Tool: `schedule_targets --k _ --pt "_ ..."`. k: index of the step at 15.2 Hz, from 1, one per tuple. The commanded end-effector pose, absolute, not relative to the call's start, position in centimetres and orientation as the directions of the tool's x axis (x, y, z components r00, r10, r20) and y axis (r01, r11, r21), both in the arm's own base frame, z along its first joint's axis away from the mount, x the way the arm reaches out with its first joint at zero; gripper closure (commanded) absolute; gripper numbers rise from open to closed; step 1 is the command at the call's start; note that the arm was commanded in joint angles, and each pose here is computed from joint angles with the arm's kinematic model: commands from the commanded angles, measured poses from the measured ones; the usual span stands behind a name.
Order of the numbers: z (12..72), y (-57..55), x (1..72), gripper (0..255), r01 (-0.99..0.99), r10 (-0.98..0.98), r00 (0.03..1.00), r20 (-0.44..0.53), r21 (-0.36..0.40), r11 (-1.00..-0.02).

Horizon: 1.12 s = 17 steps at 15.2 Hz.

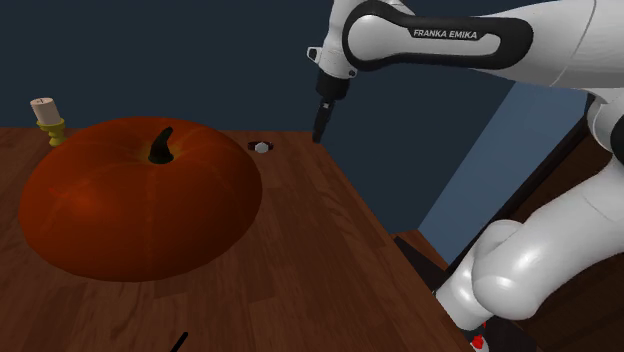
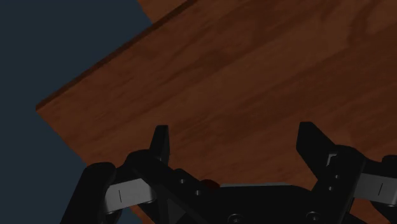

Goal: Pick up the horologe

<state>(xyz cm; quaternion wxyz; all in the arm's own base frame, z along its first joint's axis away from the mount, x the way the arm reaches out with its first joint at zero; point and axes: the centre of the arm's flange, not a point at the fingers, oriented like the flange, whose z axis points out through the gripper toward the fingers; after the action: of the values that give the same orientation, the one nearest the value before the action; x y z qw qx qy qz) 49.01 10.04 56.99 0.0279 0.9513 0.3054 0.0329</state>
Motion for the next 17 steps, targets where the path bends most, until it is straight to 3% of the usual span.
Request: schedule_targets --k 1,12,17 --pt "56.4 11.4 50.8 0 0.616 0.620 0.783 0.051 0.076 -0.784" --pt "53.7 20.5 60.9 0 0.789 0.794 0.603 0.075 0.094 -0.607" --pt "51.4 21.1 61.4 0 0.797 0.803 0.591 0.076 0.095 -0.596"
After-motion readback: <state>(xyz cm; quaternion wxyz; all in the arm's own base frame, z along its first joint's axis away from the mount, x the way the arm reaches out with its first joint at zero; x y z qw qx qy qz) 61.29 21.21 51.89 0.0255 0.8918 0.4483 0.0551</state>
